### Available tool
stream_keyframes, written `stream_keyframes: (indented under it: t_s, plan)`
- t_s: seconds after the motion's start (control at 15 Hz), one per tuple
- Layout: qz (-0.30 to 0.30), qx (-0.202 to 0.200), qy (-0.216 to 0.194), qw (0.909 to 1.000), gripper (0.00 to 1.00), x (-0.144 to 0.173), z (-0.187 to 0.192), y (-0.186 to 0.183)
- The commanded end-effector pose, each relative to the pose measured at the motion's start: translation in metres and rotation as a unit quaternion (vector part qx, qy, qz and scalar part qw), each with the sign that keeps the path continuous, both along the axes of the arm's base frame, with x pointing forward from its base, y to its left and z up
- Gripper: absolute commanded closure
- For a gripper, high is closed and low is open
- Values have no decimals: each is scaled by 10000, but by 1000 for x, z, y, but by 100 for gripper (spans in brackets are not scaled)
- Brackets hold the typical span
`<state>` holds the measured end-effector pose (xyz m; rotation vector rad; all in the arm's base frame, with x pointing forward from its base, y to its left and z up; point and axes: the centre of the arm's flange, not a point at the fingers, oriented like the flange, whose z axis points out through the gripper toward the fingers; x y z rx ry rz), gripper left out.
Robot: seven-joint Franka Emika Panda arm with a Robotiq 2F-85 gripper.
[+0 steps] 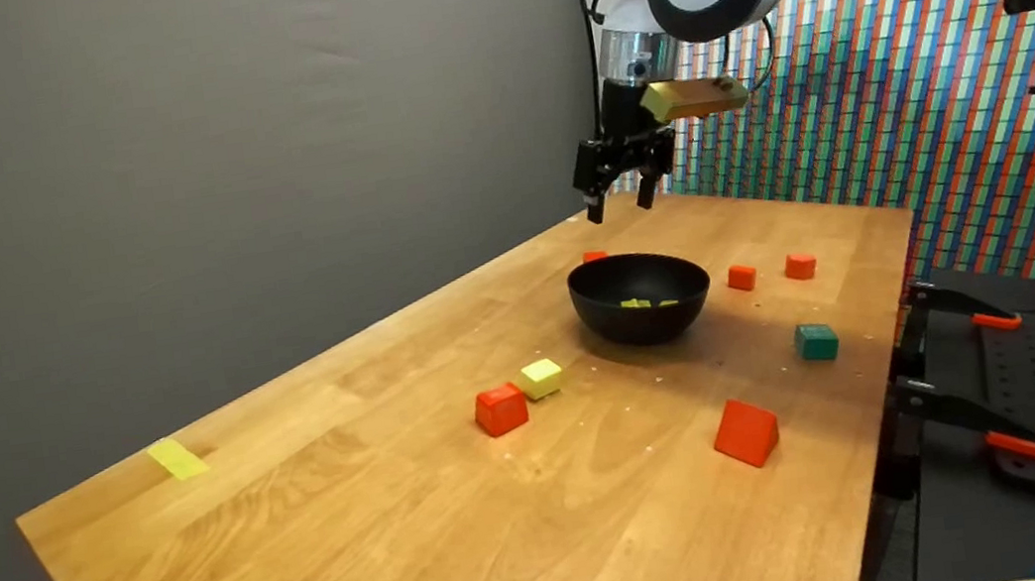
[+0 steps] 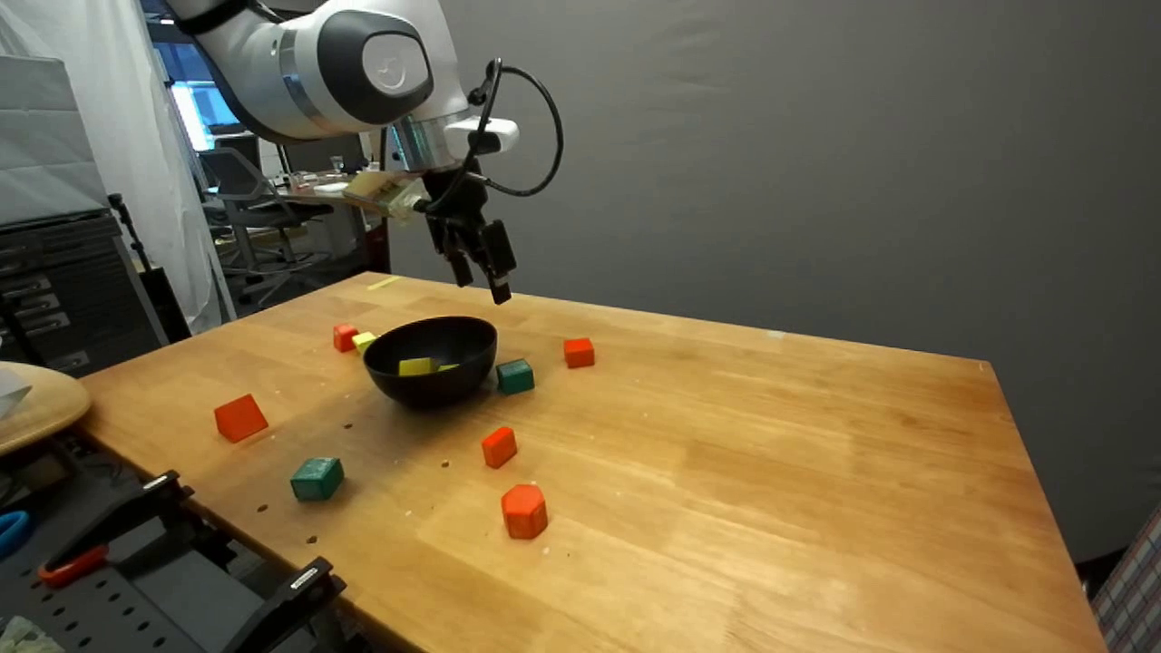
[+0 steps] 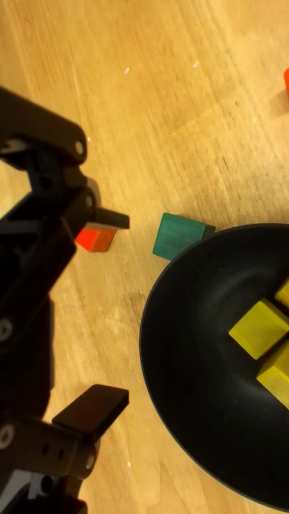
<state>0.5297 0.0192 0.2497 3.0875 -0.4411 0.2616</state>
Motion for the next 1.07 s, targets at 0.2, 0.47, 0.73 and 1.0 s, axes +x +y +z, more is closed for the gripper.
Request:
stream_keyframes:
  t_s: [0.2, 0.47, 0.73, 1.0]
  plan:
    - [-1249, 485, -165, 9908, 0, 87, -44, -71]
    - [-1789, 736, -267, 9807, 0, 119, -68, -101]
    - [-1946, 792, -194, 9775, 0, 129, -96, -106]
    - [-2009, 750, 3, 9767, 5, 118, -117, -107]
